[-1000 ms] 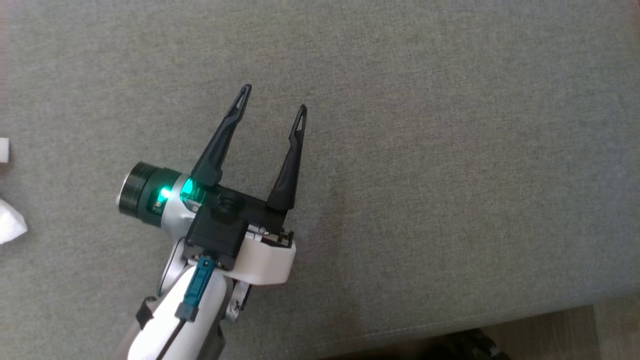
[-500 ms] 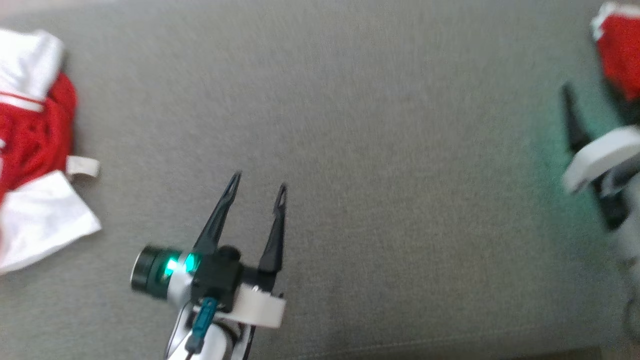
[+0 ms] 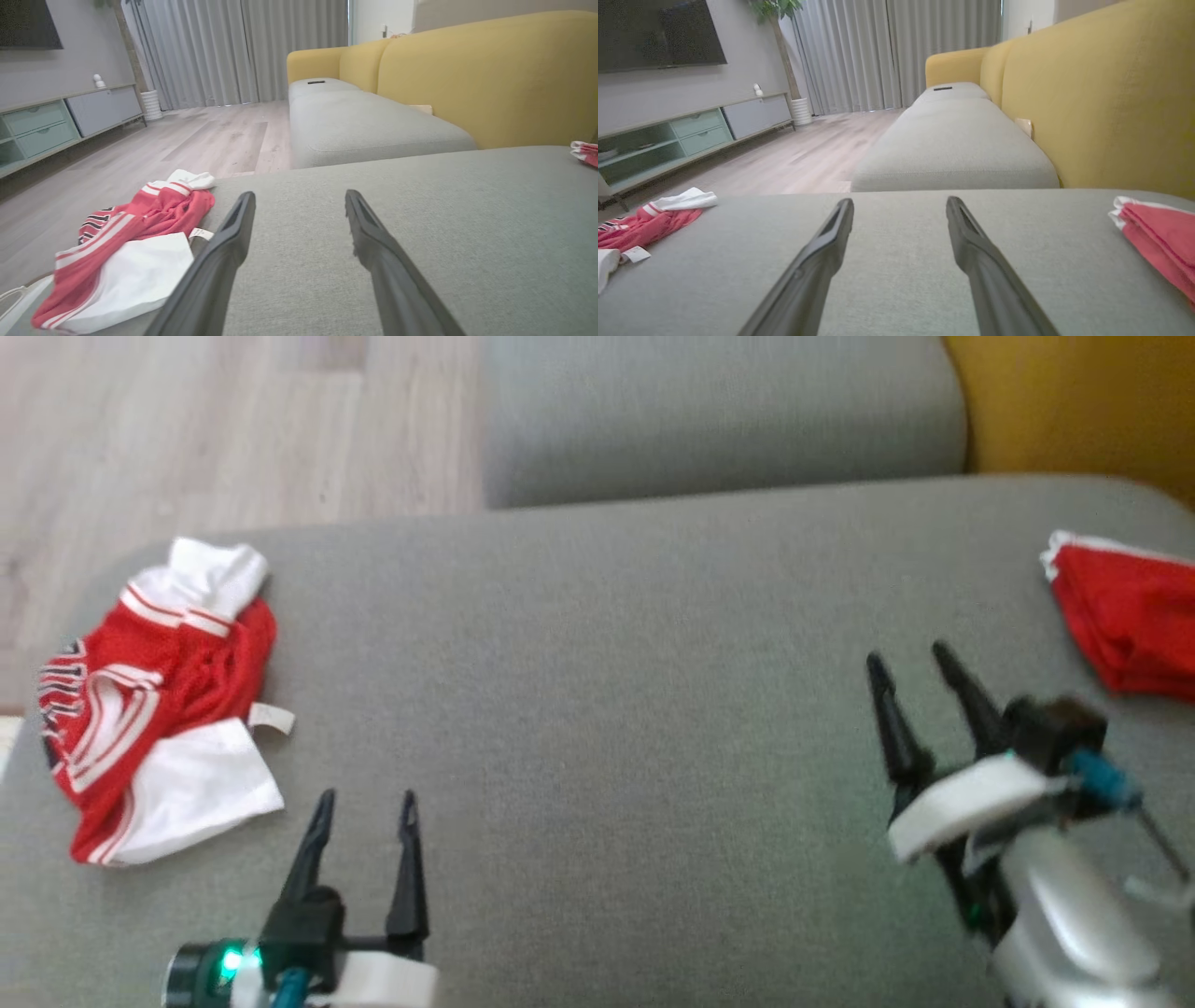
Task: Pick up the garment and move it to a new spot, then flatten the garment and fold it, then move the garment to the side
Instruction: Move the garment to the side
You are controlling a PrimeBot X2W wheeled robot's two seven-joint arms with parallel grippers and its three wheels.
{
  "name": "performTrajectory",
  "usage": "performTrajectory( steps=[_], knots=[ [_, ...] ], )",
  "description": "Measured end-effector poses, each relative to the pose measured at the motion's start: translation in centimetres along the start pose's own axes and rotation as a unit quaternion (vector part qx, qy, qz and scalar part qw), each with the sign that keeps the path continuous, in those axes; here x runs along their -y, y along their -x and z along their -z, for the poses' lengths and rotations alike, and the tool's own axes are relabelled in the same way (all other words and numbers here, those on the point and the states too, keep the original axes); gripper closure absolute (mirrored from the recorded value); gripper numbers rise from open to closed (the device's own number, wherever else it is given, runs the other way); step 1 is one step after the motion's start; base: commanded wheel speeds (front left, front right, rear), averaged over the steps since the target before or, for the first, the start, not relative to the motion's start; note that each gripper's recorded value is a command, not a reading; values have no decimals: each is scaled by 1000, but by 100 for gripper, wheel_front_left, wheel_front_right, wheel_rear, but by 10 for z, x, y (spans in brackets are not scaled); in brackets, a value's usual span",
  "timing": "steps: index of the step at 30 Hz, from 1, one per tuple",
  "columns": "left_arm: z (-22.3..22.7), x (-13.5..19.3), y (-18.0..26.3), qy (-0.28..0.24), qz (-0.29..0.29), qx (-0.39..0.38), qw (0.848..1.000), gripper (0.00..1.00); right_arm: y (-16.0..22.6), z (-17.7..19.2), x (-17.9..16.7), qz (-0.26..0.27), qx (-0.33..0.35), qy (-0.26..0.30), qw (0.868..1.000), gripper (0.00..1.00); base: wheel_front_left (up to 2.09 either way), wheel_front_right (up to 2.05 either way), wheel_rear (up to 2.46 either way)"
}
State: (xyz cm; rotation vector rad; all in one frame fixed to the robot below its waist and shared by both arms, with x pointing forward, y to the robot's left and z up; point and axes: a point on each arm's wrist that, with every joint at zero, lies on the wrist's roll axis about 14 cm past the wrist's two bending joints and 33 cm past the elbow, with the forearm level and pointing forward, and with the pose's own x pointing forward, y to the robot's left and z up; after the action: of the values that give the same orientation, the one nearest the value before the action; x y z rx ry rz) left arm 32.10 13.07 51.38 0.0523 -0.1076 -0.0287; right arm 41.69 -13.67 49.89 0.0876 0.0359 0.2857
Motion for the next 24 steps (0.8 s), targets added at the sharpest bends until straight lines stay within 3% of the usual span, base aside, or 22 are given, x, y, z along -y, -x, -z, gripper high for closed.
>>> performTrajectory(
  steps=[5,11,24],
  knots=[
    [-5,-17,18,4,-30,8,999,0,39,13,-26,-3,8,-35,999,0,0,0,0],
    [-2,-20,42,6,-32,5,999,0,77,36,-31,20,-8,-62,998,0,0,0,0],
    [0,-16,50,0,-21,5,1000,0,94,42,-38,29,-7,-53,998,0,0,0,0]
  ],
)
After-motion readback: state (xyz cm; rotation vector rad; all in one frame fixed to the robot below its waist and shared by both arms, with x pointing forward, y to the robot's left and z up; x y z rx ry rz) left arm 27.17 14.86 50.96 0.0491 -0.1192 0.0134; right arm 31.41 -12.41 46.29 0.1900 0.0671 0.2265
